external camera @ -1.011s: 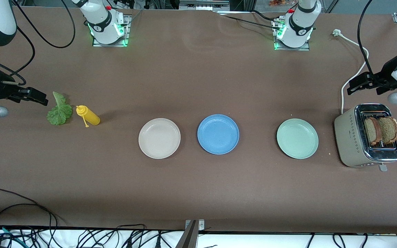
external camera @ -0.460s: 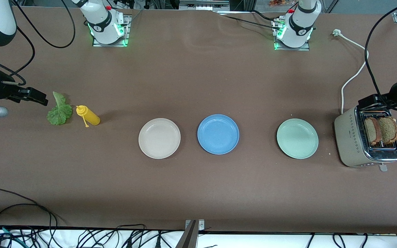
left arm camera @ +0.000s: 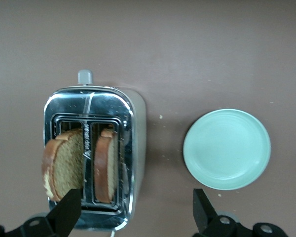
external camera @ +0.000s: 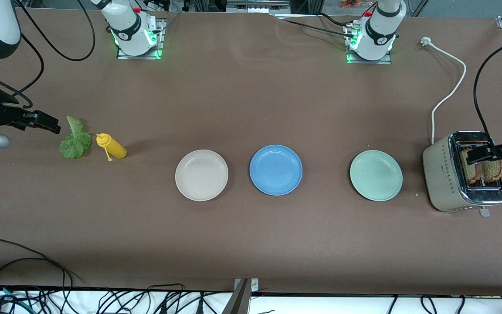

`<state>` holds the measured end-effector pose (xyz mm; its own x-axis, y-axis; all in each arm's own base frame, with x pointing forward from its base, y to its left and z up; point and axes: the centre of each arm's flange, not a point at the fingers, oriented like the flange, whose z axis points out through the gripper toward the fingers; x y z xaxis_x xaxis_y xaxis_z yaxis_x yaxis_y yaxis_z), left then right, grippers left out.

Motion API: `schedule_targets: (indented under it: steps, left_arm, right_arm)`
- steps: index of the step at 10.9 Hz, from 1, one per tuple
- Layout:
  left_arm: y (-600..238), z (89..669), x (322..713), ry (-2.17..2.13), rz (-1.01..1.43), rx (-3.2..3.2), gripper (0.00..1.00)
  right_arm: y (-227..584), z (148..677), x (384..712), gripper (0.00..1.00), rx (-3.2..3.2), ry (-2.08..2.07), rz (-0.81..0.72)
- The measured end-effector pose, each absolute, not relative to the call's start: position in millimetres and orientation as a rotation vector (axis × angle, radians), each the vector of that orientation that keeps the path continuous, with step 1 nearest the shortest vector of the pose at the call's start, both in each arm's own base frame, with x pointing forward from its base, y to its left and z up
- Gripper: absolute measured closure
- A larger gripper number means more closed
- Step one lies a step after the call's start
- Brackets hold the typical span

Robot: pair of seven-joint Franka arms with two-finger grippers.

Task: Make sandwich in blue plate with both arms
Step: 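Lower the left gripper onto a bread slice in the toaster and grasp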

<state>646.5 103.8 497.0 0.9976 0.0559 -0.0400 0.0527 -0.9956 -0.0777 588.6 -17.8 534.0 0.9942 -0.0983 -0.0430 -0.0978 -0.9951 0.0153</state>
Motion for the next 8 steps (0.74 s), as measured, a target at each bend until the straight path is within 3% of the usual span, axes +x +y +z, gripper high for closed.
schedule_targets:
  steps: [5,8]
  left_arm:
    - [136.9,422.9,660.6,-0.111,0.156,-3.079,0.0]
    - [146.5,400.7,653.0,-0.13,0.225,-3.083,0.11]
  right_arm:
    - [-17.8,534.1,588.8,0.0,3.124,-0.154,-0.069]
    - [-17.8,534.1,588.8,0.0,3.124,-0.154,-0.069]
